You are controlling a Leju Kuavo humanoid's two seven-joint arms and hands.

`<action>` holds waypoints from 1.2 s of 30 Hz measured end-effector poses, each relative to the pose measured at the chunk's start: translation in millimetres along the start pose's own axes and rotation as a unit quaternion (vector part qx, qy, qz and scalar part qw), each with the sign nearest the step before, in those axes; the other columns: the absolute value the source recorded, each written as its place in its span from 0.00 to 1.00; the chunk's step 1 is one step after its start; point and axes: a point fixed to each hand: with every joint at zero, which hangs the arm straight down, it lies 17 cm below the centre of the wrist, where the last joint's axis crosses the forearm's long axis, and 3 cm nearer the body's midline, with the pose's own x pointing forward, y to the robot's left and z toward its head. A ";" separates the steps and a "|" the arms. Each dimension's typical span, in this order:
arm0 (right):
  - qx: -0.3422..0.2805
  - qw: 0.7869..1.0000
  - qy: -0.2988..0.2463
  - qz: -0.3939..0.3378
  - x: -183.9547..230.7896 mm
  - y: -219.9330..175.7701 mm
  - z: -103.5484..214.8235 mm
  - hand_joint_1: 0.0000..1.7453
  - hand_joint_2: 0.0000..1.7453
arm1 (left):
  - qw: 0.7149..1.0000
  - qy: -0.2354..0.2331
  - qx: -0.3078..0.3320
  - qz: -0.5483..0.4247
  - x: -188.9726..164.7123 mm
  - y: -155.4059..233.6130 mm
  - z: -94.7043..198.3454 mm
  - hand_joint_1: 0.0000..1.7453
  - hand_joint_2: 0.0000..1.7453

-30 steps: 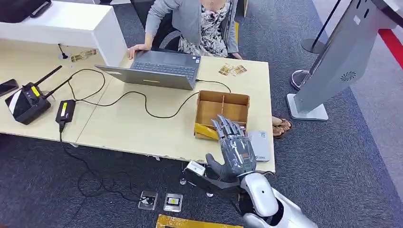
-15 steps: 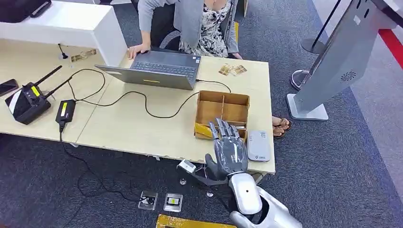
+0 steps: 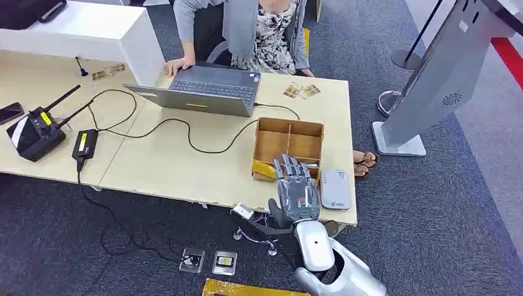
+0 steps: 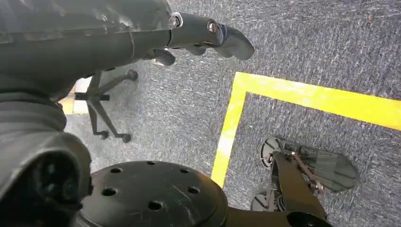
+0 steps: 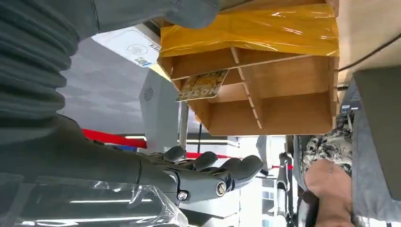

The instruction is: Pass the card to the sensor for recognition and then transmit it.

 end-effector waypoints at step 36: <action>0.013 0.997 0.058 0.052 -56.4 2.1 -34.5 0.00 1.00 | 0.999 -0.017 -0.019 -0.020 5.3 -3.2 -0.3 0.00 0.00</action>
